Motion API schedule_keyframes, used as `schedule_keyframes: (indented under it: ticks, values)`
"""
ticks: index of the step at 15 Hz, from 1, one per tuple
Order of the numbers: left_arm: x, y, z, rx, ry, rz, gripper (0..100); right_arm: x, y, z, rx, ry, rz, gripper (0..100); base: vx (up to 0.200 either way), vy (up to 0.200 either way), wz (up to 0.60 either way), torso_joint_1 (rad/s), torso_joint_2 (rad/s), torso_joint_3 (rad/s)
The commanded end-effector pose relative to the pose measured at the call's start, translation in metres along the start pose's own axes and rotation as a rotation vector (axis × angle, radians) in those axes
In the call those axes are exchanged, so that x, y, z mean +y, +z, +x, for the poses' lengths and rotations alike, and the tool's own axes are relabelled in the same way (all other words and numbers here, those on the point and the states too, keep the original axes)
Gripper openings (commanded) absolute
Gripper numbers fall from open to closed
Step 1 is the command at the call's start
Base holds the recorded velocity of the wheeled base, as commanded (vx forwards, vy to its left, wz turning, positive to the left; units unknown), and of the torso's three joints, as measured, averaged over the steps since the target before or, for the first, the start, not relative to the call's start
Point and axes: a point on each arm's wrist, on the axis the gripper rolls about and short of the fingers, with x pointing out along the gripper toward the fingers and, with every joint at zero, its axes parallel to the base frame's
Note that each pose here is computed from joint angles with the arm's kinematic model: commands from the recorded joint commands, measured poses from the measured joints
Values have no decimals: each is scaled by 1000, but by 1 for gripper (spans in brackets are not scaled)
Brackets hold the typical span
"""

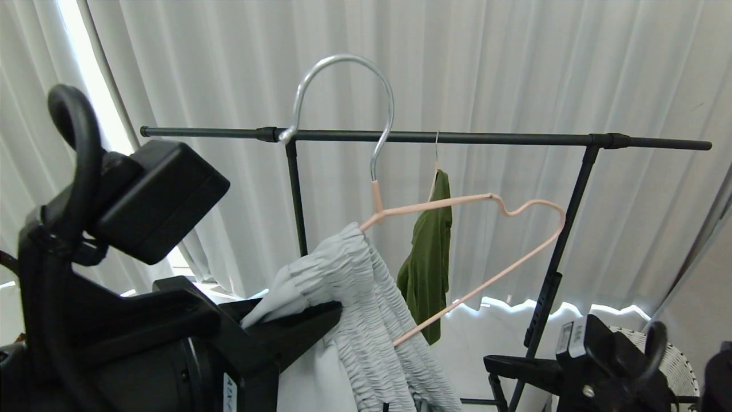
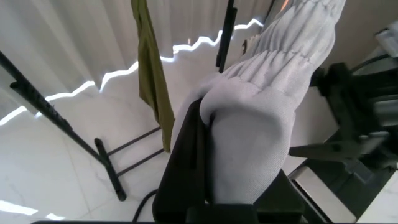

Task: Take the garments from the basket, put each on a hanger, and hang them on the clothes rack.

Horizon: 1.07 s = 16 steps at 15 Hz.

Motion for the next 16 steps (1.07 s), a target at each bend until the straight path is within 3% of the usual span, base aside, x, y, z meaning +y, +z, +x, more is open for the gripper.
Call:
schedule_keyframes:
  ticks: [1, 7, 8, 13, 16]
  values:
    - [0, 4, -3, -18, -4, -6, 0, -16, -7, 18, 59, -88, 16, 100, 0, 0, 0, 0, 0, 0]
    - [1, 5, -4, -23, -4, -1, 0, -26, -17, 29, 95, -240, 15, 100, 0, 0, 0, 0, 0, 0]
    - [1, 3, -4, -16, -2, 19, 0, -28, -15, 28, 89, -251, 20, 0, 0, 0, 0, 0, 0, 0]
    - [11, -26, -7, 53, 15, 201, 0, -61, -6, 21, 40, -433, 57, 0, 0, 0, 0, 0, 0, 0]
    - [17, -42, -12, 86, 20, 230, 0, -79, 0, 12, 11, -504, 66, 0, 0, 0, 0, 0, 0, 0]
